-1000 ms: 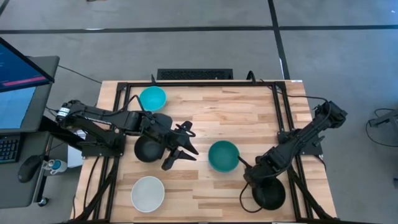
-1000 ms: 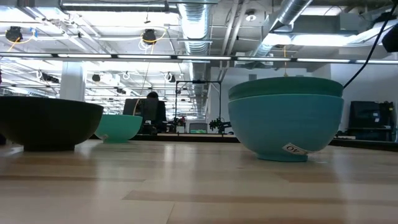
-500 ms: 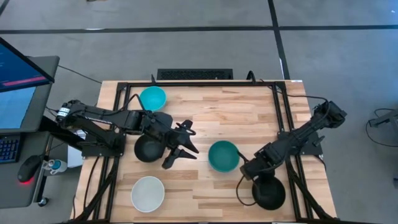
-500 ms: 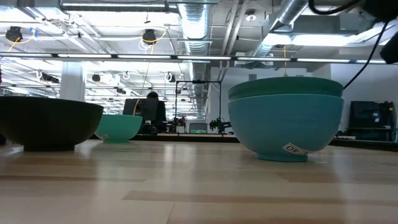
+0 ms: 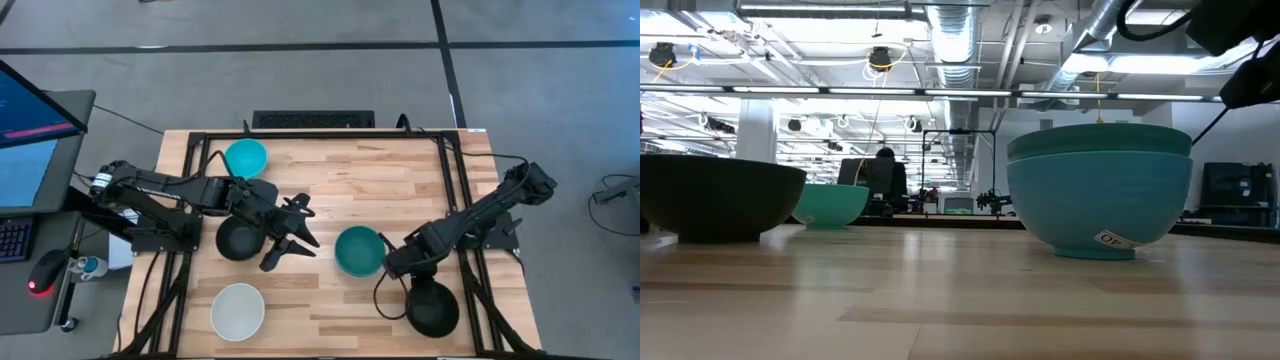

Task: Nest bowls inside each other
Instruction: Stack the bottom black bowl on top of the green bowl

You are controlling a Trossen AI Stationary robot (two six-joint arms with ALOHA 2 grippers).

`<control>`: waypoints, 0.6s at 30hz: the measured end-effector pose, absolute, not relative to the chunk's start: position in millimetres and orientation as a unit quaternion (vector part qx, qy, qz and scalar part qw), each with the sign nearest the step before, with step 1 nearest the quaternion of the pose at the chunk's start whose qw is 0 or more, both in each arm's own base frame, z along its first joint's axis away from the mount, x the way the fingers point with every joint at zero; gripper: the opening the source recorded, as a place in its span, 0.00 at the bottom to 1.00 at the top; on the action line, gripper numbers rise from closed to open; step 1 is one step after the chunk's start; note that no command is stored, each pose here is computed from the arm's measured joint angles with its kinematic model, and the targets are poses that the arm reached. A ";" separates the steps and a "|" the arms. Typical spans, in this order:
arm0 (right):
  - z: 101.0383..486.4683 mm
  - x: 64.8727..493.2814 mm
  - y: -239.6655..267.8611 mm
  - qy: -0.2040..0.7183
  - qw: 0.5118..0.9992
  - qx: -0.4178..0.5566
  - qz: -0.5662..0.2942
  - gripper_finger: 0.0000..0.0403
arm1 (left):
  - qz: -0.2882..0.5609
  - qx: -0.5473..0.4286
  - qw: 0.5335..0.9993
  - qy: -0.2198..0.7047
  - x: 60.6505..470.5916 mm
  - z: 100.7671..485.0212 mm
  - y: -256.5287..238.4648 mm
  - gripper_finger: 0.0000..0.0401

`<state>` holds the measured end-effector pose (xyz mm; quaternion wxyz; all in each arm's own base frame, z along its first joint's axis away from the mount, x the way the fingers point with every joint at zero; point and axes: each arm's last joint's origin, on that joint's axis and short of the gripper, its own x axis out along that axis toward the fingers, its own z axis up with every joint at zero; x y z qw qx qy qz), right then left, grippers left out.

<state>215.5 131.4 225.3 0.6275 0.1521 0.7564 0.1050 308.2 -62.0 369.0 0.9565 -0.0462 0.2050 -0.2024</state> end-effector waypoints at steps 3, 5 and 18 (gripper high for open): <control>222.7 213.9 135.5 0.756 0.635 0.128 0.094 0.42 | -0.202 -0.046 0.957 0.205 308.2 369.0 -61.9 0.24; 220.6 212.1 138.7 0.751 0.647 0.101 0.078 0.47 | -0.203 -0.043 0.957 0.204 308.2 369.0 -61.9 0.24; 178.0 215.4 162.2 0.795 0.604 0.032 0.034 0.51 | -0.204 -0.035 0.957 0.204 308.3 368.8 -61.6 0.24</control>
